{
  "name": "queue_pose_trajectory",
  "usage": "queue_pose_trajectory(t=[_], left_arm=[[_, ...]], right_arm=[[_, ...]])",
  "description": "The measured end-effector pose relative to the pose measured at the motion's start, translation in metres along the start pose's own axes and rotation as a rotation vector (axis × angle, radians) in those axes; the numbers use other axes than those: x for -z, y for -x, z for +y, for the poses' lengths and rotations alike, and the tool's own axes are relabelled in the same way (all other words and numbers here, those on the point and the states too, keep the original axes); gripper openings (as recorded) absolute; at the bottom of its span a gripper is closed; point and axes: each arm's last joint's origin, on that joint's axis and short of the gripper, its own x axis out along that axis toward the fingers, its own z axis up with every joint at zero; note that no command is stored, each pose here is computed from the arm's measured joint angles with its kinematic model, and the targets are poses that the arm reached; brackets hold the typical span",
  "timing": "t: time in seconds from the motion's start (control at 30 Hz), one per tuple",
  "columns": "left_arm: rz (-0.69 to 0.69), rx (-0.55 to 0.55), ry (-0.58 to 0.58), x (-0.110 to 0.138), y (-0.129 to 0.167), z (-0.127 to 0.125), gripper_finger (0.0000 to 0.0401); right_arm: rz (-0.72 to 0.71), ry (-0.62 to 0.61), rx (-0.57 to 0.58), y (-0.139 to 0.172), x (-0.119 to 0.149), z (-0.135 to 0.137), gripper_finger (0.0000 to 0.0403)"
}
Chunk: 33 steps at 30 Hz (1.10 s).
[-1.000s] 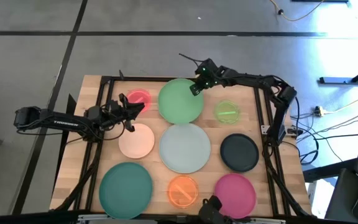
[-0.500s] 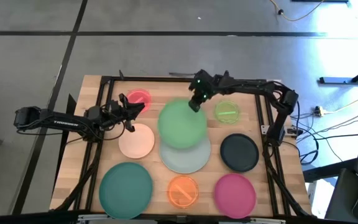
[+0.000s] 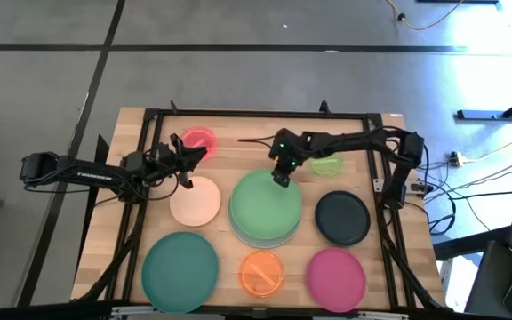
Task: Stack plastic plates
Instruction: Stack the green plate on top of the gray plate
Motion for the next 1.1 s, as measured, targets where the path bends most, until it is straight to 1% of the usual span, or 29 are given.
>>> queue_pose_trajectory(t=[0.23,0.47,0.57,0.73,0.83,0.93,1.1], left_arm=[[0.000,0.000,0.000,0.000,0.000,0.000,0.0045],[0.000,0.000,0.000,0.000,0.000,0.000,0.0045],[0.000,0.000,0.000,0.000,0.000,0.000,0.0045],[0.000,0.000,0.000,0.000,0.000,0.000,0.0045],[0.000,0.000,0.000,0.000,0.000,0.000,0.0045],[0.000,0.000,0.000,0.000,0.000,0.000,0.0045],[0.000,0.000,0.000,0.000,0.000,0.000,0.0045]], right_arm=[[0.001,-0.018,0.001,-0.007,0.013,-0.004,0.0001],[-0.001,-0.020,0.008,-0.007,0.014,-0.004,0.0006],[-0.003,-0.022,0.029,-0.007,0.014,-0.005,0.0034],[-0.001,-0.020,0.055,-0.007,0.014,-0.006,0.0104],[0.004,-0.022,0.066,-0.007,0.015,-0.006,0.0136],[0.019,-0.025,0.066,-0.007,0.016,-0.006,0.0152],[0.027,-0.018,0.067,-0.007,0.017,-0.006,0.0158]])
